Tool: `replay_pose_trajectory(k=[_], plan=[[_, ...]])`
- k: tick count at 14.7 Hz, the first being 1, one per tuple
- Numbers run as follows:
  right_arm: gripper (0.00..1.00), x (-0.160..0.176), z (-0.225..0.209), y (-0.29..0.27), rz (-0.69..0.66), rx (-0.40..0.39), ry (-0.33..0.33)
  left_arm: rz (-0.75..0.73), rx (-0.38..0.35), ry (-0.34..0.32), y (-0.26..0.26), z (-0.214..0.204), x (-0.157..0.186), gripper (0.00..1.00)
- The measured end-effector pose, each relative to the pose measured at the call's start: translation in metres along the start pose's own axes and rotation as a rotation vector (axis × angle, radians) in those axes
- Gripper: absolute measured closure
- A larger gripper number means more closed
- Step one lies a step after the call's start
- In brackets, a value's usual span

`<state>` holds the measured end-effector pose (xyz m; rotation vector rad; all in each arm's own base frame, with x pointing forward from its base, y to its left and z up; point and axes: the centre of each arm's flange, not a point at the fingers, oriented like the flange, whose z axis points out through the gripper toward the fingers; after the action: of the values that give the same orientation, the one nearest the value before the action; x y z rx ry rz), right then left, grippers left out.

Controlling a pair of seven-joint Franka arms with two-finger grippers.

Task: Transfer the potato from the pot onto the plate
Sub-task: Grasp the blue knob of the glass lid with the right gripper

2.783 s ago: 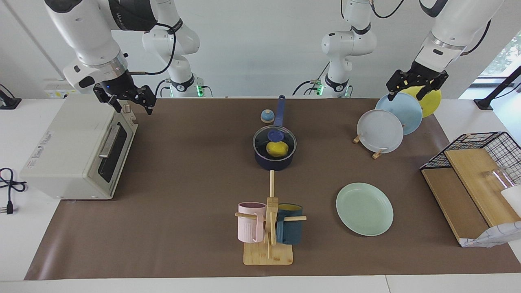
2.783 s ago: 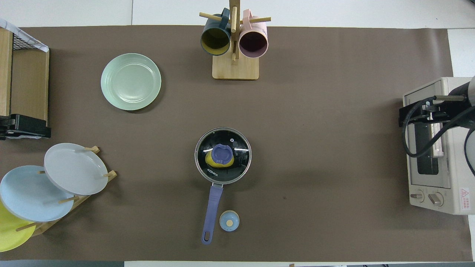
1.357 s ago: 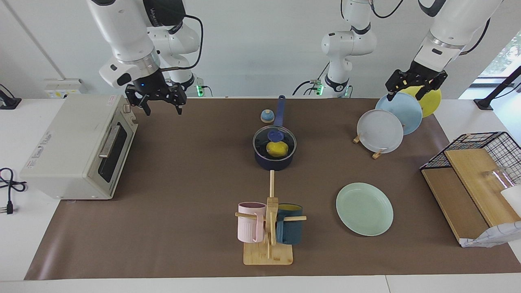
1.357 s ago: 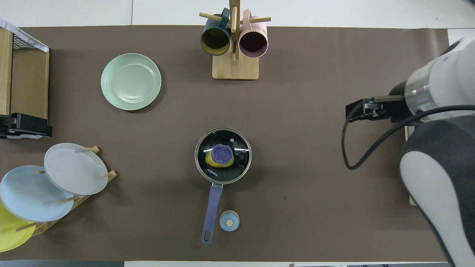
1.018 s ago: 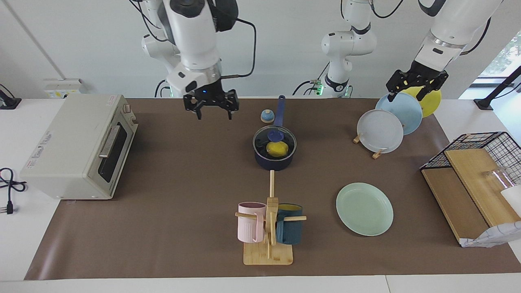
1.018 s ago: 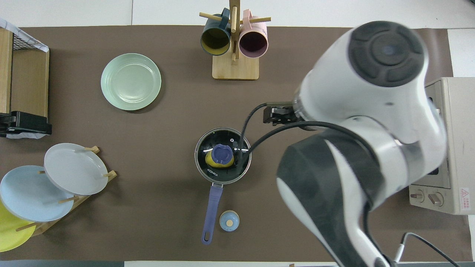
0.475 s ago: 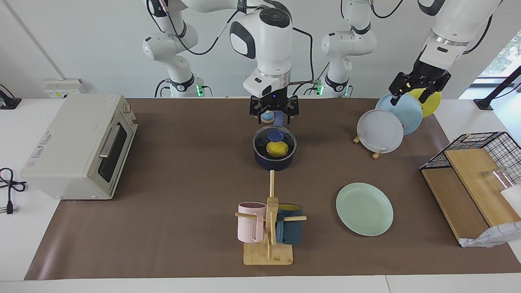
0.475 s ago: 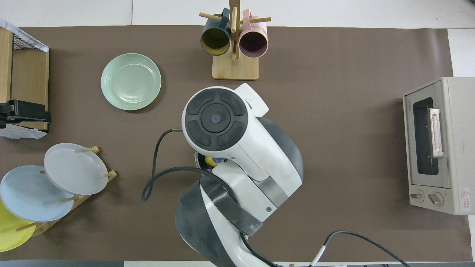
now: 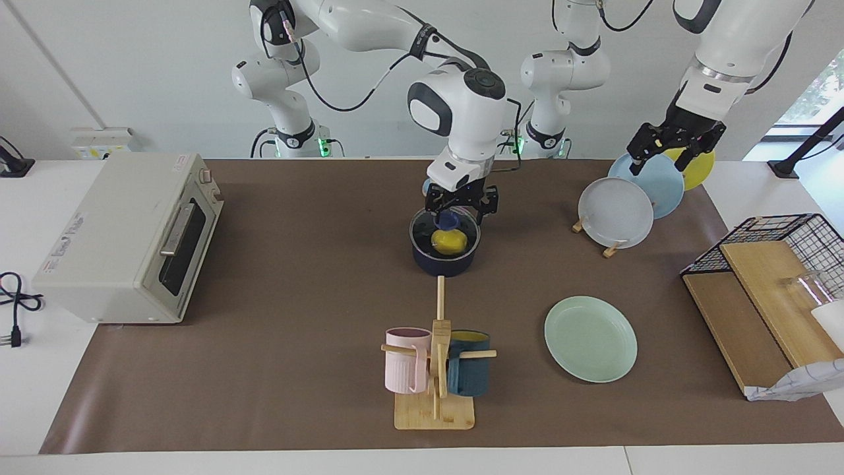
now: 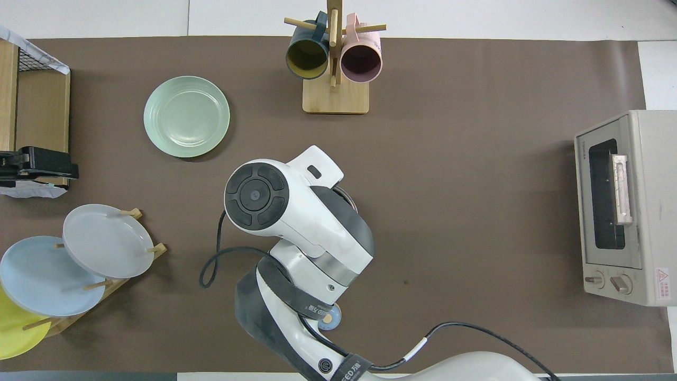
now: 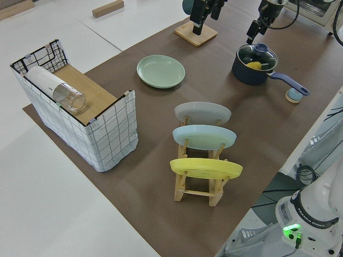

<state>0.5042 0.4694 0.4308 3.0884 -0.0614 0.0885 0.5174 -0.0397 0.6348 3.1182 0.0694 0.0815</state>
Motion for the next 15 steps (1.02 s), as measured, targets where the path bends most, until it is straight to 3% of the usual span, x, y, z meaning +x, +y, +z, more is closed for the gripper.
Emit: replay_pose_trajectory(k=[11,15], plan=[[0.05,-0.014,0.026,0.011,-0.007,-0.029,-0.025,0.022,-0.002,0.015,0.012,0.005,-0.002,0.00],[0.08,-0.017,0.025,0.012,-0.009,-0.031,-0.027,0.019,-0.001,0.018,0.010,0.027,-0.005,0.00]])
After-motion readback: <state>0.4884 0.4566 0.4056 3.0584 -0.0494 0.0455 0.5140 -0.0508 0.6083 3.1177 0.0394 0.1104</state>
